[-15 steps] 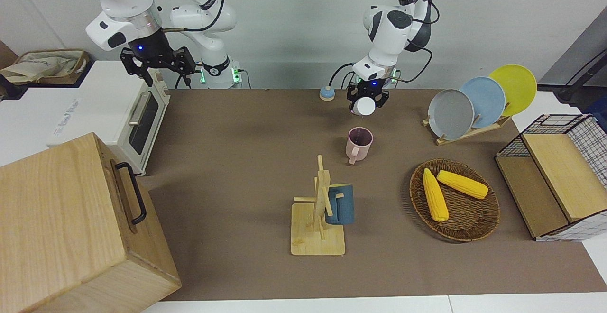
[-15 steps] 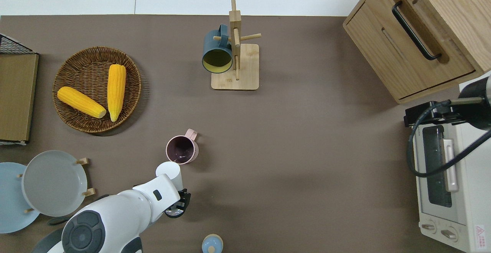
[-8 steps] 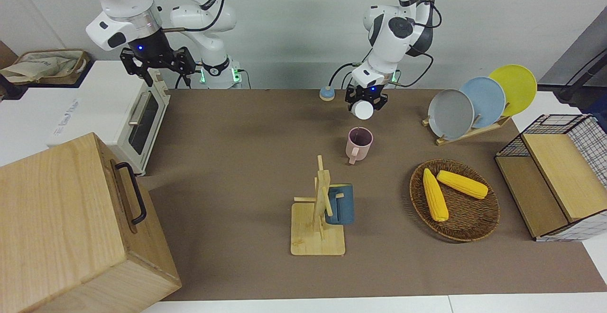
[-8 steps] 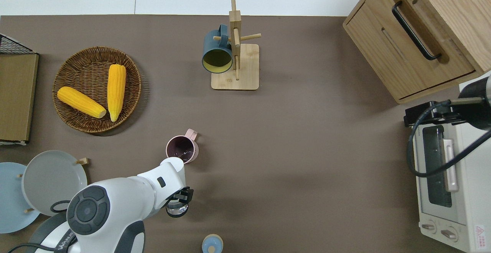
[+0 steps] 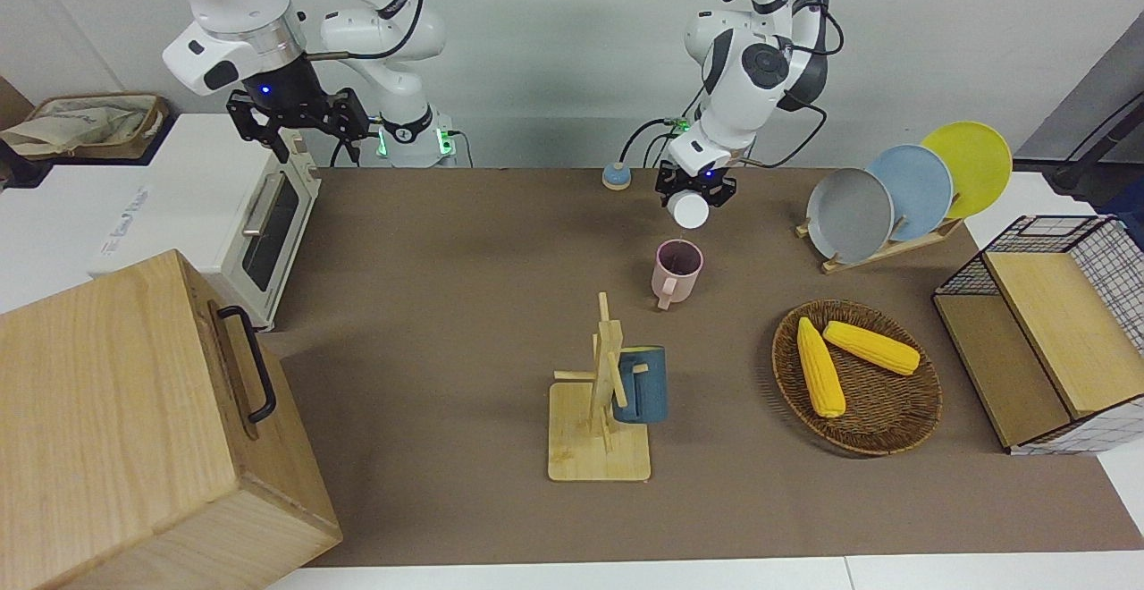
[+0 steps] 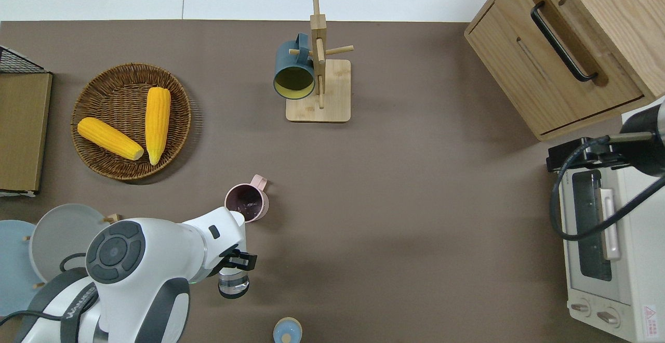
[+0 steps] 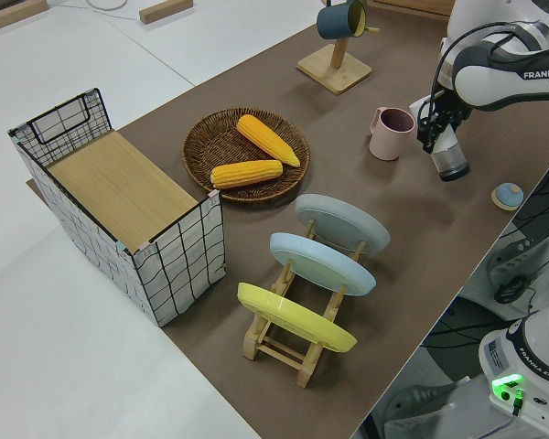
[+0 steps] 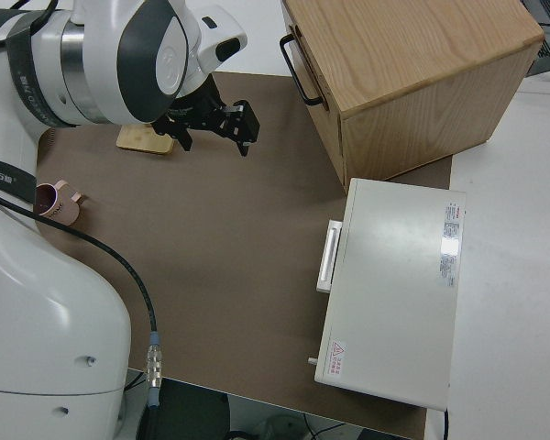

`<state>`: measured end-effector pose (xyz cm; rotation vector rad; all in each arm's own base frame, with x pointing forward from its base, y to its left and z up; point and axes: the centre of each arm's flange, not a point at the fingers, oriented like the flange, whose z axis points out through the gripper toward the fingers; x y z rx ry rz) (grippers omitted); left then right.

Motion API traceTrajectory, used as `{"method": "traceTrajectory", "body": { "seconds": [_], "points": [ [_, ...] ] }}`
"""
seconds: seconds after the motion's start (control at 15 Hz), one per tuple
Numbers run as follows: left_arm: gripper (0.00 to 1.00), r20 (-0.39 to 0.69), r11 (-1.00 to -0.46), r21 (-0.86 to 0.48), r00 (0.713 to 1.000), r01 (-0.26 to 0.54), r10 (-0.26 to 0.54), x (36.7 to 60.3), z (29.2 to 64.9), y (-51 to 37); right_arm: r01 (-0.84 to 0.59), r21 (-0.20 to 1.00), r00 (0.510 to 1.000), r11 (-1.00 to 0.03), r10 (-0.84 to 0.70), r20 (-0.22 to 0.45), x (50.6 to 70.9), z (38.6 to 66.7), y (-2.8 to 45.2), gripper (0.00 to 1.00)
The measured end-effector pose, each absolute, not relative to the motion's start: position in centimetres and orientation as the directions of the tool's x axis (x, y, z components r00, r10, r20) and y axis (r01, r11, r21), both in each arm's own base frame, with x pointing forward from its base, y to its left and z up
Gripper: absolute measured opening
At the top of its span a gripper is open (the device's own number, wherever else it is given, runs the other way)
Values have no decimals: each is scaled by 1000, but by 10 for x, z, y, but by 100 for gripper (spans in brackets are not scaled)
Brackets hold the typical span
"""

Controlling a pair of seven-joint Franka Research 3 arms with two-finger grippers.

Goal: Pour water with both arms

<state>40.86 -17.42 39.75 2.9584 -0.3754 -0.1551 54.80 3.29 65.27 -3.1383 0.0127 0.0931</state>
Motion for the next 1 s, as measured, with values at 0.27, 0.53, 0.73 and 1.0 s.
{"method": "traceTrajectory", "body": {
  "seconds": [0.27,0.53,0.73,1.0],
  "points": [
    [63,-101,-959,168,963,-230,-249,414,401,-170,-8,-2,998,-1000,-8,-59,548,653,33,100],
    [63,-108,-959,169,962,-229,-249,415,405,-171,-8,-2,998,-1000,-8,-59,548,653,33,100],
    [63,-121,-964,164,966,-209,-230,417,401,-172,-8,-2,998,-1000,-8,-59,548,653,33,100],
    [63,-150,-968,153,964,-198,-221,424,399,-174,-8,-2,998,-1000,-8,-59,548,653,33,100]
  ]
}}
